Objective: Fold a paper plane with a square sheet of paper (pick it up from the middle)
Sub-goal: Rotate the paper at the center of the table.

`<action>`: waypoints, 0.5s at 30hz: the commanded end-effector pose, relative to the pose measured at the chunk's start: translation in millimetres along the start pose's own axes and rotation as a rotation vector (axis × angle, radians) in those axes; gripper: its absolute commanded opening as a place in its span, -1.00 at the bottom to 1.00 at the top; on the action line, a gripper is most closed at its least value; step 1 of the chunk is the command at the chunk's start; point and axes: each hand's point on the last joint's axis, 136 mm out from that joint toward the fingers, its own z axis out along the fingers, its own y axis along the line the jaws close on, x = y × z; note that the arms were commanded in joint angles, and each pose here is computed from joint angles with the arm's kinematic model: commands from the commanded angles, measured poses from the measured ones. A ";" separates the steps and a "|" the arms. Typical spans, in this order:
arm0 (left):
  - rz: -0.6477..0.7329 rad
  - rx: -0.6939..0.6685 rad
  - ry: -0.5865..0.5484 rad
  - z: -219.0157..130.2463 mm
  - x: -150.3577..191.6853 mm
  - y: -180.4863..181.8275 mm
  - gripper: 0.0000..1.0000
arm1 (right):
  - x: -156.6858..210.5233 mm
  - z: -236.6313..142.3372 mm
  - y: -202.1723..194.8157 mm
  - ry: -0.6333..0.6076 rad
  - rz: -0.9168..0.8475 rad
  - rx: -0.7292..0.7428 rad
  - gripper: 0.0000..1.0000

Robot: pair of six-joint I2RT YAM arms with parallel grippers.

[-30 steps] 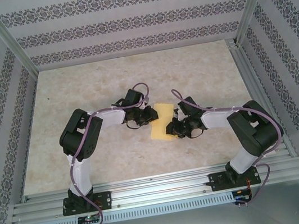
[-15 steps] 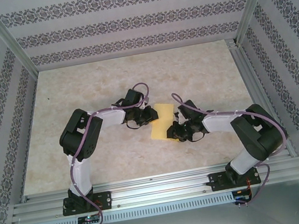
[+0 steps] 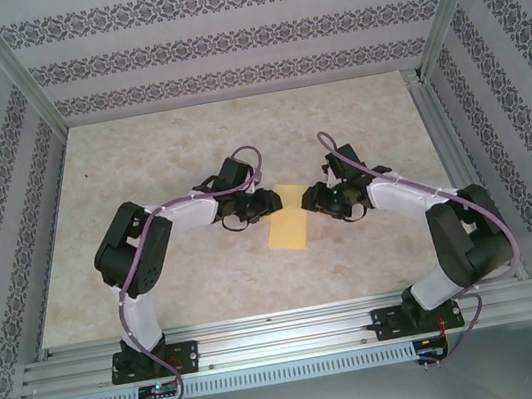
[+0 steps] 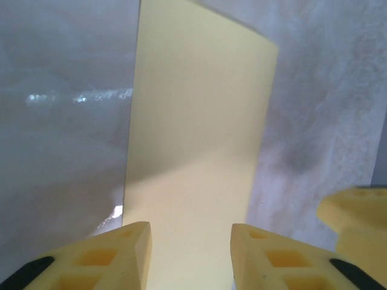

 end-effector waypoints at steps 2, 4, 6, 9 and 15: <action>0.023 -0.013 -0.111 -36.8 -11.8 -8.6 -0.11 | -17.4 13.8 -11.7 0.010 -0.054 0.112 0.05; 0.007 -0.024 -0.137 -47.1 -12.4 -1.4 -0.10 | -24.9 19.0 -6.0 -0.003 -0.067 0.112 0.06; -0.005 -0.034 -0.161 -56.4 -12.4 5.7 -0.10 | -34.0 23.4 -3.6 -0.005 -0.072 0.130 0.06; -0.024 -0.048 -0.202 -71.5 -14.0 16.2 -0.09 | -42.8 31.0 -3.4 0.011 -0.092 0.181 0.06; -0.043 -0.073 -0.238 -91.5 -12.5 31.6 -0.09 | -52.3 50.4 1.6 0.042 -0.108 0.209 0.08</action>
